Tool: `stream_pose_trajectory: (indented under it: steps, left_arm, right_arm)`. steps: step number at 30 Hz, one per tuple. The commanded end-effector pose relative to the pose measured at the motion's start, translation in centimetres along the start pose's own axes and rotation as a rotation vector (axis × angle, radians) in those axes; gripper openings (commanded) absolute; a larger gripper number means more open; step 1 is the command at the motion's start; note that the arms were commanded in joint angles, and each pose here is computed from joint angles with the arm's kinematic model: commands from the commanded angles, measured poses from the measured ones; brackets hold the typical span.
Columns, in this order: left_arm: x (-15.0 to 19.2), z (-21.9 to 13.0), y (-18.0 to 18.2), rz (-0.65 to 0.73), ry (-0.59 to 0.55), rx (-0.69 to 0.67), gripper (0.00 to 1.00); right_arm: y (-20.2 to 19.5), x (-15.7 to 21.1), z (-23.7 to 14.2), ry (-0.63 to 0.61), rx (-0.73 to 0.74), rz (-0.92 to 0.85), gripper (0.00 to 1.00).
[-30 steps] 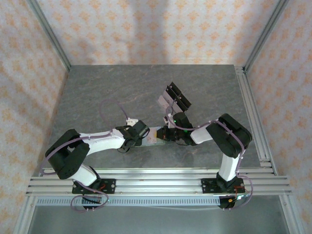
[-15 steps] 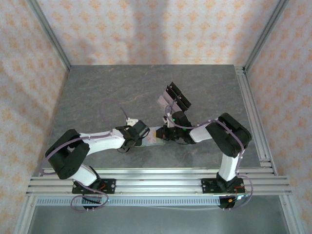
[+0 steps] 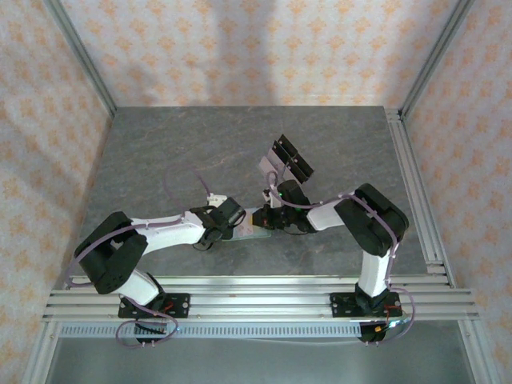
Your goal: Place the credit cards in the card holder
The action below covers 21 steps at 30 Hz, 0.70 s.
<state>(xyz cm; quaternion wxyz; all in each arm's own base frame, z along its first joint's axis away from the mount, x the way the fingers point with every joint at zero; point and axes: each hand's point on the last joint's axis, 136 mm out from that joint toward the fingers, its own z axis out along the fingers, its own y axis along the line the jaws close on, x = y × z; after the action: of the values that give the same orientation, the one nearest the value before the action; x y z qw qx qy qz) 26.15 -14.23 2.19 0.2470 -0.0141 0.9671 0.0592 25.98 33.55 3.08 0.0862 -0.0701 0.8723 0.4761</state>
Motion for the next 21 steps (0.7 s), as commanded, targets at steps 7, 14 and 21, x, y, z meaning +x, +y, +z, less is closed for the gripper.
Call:
stream_pose_trajectory:
  steps: [7, 14, 21]
  left_arm:
    - [0.0, 0.0, 1.0, -0.009, 0.003, -0.051, 0.64]
    - [-1.1, -1.3, 2.1, -0.051, -0.034, -0.064, 0.67]
    - [-1.7, -1.7, 3.5, -0.081, -0.052, -0.079, 0.71]
  right_arm:
    - [-1.4, 1.7, -0.4, 0.039, 0.12, 0.01, 0.35]
    - [-0.3, 0.4, -3.7, -0.031, 0.206, 0.0, 0.48]
    - [-0.6, 0.0, -5.8, -0.021, 0.415, -0.042, 0.39]
